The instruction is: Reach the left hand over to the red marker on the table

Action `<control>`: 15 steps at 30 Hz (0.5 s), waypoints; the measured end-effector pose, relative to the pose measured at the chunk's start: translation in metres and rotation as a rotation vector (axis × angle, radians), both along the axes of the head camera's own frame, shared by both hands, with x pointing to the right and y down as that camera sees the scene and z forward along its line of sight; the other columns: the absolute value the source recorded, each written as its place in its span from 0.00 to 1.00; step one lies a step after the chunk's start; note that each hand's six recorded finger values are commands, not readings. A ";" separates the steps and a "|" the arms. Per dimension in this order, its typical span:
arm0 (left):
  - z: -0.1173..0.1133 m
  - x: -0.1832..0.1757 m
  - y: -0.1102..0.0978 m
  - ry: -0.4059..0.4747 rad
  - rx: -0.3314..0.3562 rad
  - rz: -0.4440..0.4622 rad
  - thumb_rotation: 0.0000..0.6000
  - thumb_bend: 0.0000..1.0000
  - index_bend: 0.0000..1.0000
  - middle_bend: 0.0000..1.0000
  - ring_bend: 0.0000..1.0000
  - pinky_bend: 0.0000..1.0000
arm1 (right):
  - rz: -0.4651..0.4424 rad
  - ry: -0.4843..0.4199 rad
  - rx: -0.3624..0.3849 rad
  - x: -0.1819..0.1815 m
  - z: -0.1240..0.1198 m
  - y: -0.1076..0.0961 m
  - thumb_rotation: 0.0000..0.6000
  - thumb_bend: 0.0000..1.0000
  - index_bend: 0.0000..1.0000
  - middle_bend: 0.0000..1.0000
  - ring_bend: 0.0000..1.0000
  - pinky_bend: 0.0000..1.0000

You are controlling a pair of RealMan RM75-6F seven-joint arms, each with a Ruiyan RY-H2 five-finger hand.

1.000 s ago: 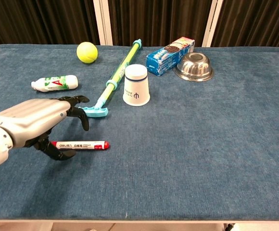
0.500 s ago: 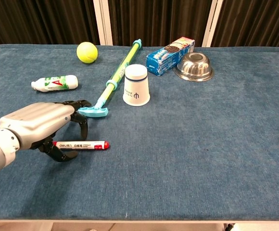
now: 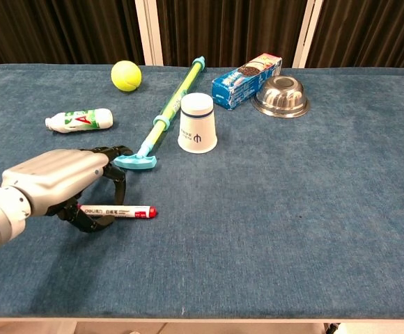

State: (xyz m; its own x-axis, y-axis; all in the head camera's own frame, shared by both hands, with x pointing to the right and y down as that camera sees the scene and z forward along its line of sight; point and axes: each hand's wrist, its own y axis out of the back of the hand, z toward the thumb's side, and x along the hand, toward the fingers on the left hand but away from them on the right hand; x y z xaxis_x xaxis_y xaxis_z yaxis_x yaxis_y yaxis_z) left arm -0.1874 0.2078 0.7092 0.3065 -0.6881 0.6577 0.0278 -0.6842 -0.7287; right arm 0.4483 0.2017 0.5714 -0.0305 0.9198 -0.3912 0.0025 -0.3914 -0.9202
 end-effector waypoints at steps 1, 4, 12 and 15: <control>-0.003 0.000 -0.002 0.001 0.010 0.001 1.00 0.46 0.55 0.00 0.00 0.10 | 0.000 -0.002 0.000 0.000 0.000 0.000 1.00 0.35 0.11 0.08 0.06 0.00; -0.014 -0.001 -0.011 0.004 0.047 0.009 1.00 0.49 0.55 0.00 0.00 0.10 | 0.000 -0.004 -0.002 0.000 0.000 0.000 1.00 0.35 0.11 0.08 0.06 0.00; -0.067 -0.009 -0.050 0.038 0.149 0.021 1.00 0.48 0.55 0.00 0.00 0.10 | 0.000 -0.004 0.000 0.000 -0.001 0.001 1.00 0.35 0.11 0.08 0.06 0.00; -0.096 -0.015 -0.069 0.048 0.206 0.022 1.00 0.48 0.55 0.00 0.00 0.10 | 0.003 -0.004 0.000 0.000 -0.001 0.001 1.00 0.35 0.11 0.08 0.06 0.00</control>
